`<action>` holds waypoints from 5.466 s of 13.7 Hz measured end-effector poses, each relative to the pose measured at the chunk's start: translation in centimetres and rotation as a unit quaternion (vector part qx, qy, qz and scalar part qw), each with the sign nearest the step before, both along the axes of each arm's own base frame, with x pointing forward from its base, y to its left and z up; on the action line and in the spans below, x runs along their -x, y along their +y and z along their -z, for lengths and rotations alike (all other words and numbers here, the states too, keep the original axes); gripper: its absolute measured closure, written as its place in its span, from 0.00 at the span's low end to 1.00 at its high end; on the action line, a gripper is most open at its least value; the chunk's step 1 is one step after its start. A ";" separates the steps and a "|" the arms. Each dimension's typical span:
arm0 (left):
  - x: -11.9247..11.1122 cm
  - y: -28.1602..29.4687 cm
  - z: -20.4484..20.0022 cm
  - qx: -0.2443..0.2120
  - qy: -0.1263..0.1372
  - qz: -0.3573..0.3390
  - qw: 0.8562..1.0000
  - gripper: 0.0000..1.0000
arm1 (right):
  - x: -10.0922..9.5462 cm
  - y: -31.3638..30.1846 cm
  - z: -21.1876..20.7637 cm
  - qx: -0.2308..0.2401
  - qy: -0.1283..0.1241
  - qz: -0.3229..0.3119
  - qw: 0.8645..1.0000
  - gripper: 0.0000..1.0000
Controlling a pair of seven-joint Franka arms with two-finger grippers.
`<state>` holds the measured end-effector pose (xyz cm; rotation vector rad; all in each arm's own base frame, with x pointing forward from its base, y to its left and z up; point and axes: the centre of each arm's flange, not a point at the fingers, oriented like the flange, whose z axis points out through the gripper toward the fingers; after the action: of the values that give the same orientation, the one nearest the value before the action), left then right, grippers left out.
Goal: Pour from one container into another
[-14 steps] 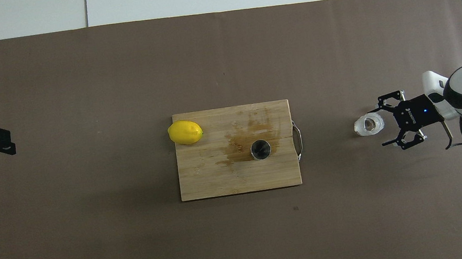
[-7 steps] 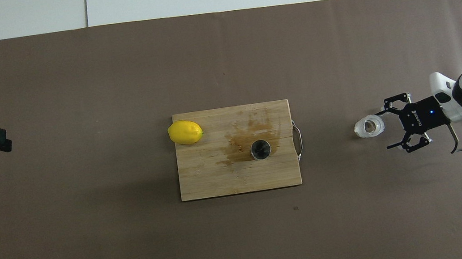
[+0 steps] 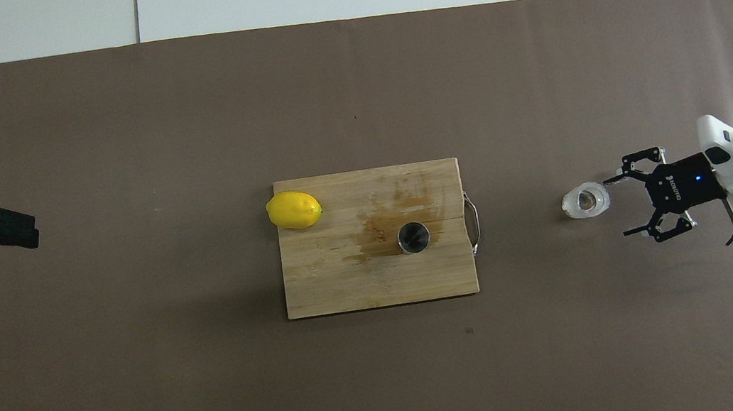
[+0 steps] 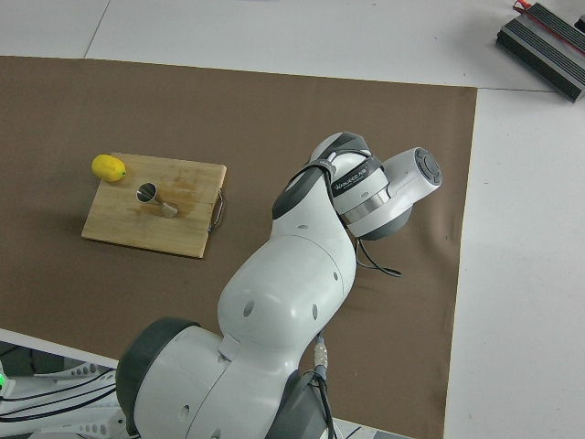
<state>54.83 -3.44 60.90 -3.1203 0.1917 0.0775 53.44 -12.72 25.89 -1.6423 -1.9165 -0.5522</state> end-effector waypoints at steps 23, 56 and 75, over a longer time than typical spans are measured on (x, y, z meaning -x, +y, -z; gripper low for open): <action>0.1 0.6 -0.1 0.002 -0.005 -0.005 1.000 0.00 | -1.9 3.4 0.8 -0.004 -0.020 -0.026 0.999 0.00; 0.0 0.5 0.0 0.002 -0.004 -0.005 1.000 0.00 | -3.7 18.7 -12.8 0.079 0.006 0.081 0.994 0.49; 0.0 0.5 0.0 0.002 -0.005 -0.005 1.000 0.00 | -2.1 35.2 -14.7 0.225 -0.049 0.163 0.960 0.49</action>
<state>54.81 -2.98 60.88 -3.1254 0.1777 0.0623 55.51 22.48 40.60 -2.2846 -1.9525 -0.3375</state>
